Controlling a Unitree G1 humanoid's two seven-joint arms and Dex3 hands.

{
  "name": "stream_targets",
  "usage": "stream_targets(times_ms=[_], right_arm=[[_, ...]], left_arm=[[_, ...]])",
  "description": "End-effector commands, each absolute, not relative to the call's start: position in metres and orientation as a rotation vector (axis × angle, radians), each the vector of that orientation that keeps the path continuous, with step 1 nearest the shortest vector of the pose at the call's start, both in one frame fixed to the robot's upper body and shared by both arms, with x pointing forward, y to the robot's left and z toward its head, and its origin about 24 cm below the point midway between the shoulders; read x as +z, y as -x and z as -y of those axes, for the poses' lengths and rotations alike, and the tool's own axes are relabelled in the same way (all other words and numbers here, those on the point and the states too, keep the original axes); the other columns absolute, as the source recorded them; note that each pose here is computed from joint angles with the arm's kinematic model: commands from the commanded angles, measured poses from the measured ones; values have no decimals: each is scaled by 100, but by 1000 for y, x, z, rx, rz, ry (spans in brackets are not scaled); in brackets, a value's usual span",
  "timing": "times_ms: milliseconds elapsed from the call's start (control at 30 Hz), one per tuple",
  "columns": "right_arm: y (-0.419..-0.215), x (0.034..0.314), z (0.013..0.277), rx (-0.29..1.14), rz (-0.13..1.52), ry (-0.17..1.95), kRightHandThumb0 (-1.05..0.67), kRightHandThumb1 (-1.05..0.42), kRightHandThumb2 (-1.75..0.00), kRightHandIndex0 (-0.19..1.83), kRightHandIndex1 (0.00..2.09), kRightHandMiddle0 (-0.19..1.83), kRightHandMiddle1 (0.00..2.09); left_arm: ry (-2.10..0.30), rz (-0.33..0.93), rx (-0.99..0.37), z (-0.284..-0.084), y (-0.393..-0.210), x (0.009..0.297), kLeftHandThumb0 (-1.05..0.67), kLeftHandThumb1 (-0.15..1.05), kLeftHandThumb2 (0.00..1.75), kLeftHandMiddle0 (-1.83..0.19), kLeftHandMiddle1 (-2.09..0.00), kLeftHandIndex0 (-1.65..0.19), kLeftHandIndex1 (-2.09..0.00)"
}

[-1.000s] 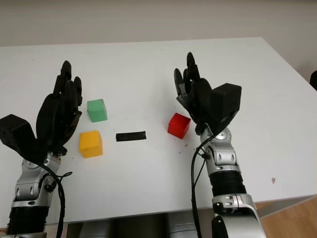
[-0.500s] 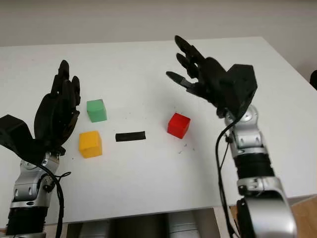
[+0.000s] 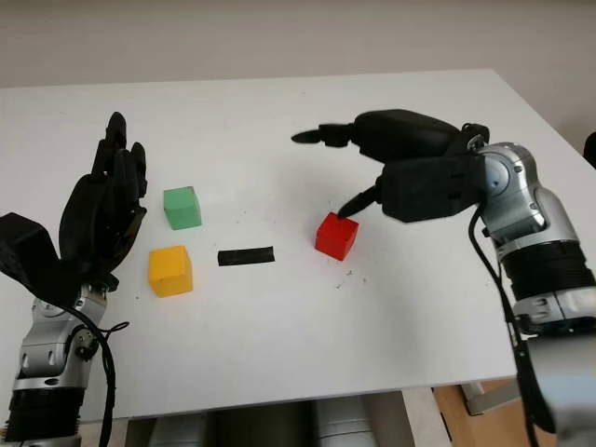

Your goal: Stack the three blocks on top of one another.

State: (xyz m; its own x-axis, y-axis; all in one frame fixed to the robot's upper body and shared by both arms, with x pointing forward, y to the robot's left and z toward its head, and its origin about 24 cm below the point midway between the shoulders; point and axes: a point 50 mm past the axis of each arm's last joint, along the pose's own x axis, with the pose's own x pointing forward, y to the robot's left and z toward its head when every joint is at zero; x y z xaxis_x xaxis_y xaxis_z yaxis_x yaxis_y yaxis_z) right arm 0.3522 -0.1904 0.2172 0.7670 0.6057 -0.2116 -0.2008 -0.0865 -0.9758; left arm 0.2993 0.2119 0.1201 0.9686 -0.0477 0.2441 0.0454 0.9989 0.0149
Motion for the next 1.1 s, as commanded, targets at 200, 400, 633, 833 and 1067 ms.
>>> stream_targets(times_ms=[200, 400, 633, 833, 1067], right_arm=[[-344, 204, 198, 769, 352, 1719, -42, -76, -4, 23, 8, 22, 8], [-339, 194, 205, 771, 380, 1715, -44, -78, -5, 22, 6, 20, 6], [-339, 172, 209, 728, 470, 1622, -44, -81, -6, 26, 8, 26, 9], [-342, 153, 205, 689, 537, 1564, -40, -86, -7, 28, 8, 33, 11], [-346, 139, 200, 652, 620, 1511, -40, -86, -6, 37, 12, 42, 17]], left_arm=[[-77, 250, -50, -215, -300, 128, -76, 105, 66, 19, 0, 19, 0], [-102, 246, -61, -216, -300, 128, -72, 105, 68, 19, 0, 19, 0], [-85, 242, -62, -215, -302, 128, -74, 105, 64, 19, 0, 19, 0], [-100, 243, -64, -216, -301, 128, -73, 105, 65, 19, 0, 19, 0], [-107, 255, -57, -216, -299, 128, -72, 105, 67, 19, 0, 19, 0]])
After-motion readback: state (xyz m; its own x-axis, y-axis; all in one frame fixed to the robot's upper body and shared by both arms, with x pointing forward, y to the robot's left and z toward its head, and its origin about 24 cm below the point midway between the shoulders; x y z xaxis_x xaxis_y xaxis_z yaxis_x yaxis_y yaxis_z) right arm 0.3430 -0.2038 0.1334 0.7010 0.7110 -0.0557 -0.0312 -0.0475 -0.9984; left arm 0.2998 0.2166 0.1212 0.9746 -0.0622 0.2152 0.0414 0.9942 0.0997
